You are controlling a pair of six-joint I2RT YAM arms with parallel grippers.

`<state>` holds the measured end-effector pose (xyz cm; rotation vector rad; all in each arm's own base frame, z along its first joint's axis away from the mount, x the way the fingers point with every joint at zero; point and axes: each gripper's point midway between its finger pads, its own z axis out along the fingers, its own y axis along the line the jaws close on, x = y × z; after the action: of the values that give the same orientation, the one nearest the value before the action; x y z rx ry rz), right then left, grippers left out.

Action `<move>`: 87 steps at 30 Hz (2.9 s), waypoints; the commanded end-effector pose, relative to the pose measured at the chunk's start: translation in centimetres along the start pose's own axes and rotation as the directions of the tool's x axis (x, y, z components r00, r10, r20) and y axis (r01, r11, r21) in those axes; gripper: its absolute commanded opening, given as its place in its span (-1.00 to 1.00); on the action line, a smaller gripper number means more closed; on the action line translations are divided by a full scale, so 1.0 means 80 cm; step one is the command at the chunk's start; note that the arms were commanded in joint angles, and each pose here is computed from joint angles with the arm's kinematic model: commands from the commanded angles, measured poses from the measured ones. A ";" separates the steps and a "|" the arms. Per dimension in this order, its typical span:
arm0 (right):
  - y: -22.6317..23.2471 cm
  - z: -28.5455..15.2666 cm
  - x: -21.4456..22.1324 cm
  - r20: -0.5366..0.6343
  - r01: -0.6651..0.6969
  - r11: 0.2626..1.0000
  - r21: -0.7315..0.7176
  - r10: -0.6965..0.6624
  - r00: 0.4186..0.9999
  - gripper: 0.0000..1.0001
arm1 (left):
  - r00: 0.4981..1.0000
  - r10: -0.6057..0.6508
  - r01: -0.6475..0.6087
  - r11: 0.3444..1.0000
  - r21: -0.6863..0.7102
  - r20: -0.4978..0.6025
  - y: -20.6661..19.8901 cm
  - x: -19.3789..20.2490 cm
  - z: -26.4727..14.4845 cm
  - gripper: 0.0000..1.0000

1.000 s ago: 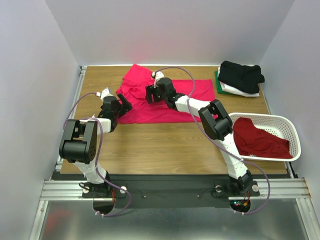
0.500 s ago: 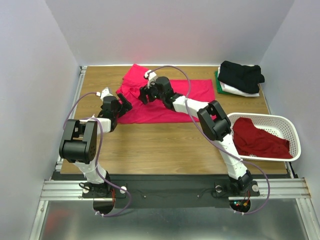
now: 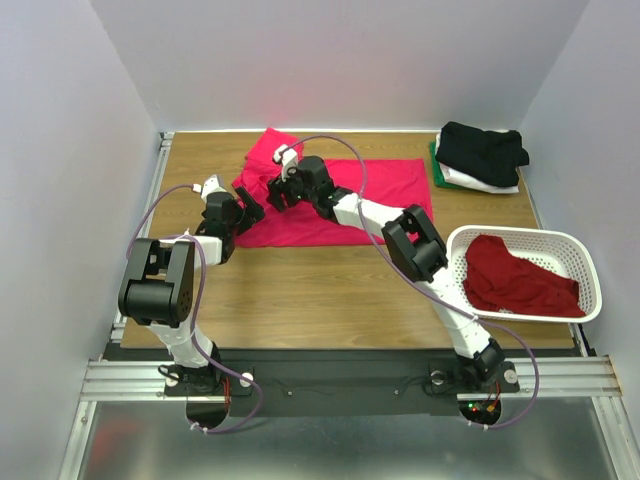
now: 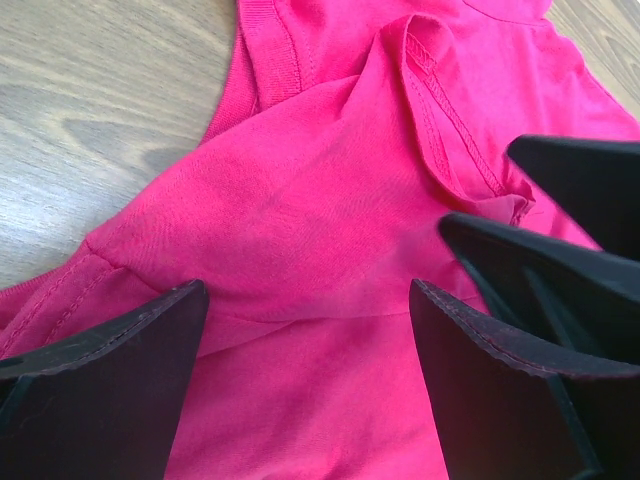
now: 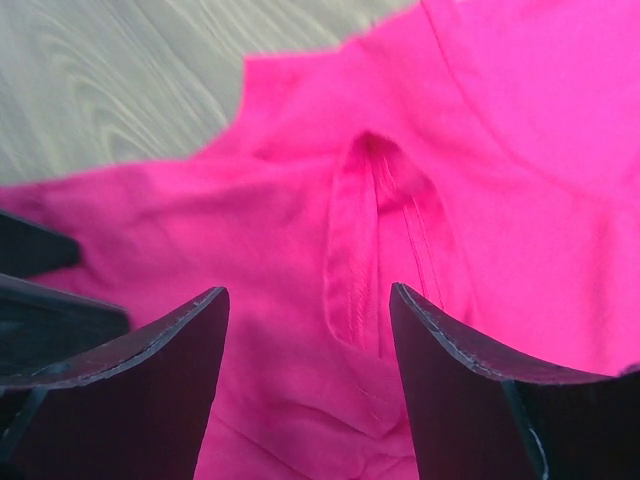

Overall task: Fold and stack the t-shirts
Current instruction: Fold the tshirt

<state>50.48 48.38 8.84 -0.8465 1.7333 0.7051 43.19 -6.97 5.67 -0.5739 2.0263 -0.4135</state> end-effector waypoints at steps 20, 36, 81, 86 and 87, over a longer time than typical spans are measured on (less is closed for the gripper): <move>-0.057 0.009 0.006 -0.023 -0.021 0.971 0.237 0.028 0.999 -0.02 | 0.999 0.007 -0.009 0.999 0.041 0.044 -0.019 -0.020 0.002 0.88; -0.096 0.004 0.004 0.001 -0.045 0.925 0.378 0.048 0.999 -0.78 | 0.999 0.011 -0.012 0.999 0.040 0.041 -0.019 -0.019 0.002 0.88; -0.173 -0.237 0.060 -0.017 -0.179 0.713 0.678 0.259 0.966 0.82 | 0.977 0.099 -0.117 0.990 0.085 0.188 -0.105 -0.082 -0.012 0.88; -0.183 -0.263 0.086 -0.018 -0.204 0.686 0.699 0.302 0.953 0.82 | 0.972 0.148 -0.142 0.989 -0.046 0.184 -0.091 -0.095 0.016 0.89; -0.181 -0.268 0.094 -0.027 -0.202 0.685 0.700 0.309 0.951 0.82 | 0.967 0.144 -0.136 0.989 -0.053 0.211 -0.100 -0.116 0.018 0.89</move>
<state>48.70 21.96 3.59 -0.1875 2.1455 0.0799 48.11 -10.37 12.92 -0.4467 1.9065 -0.3346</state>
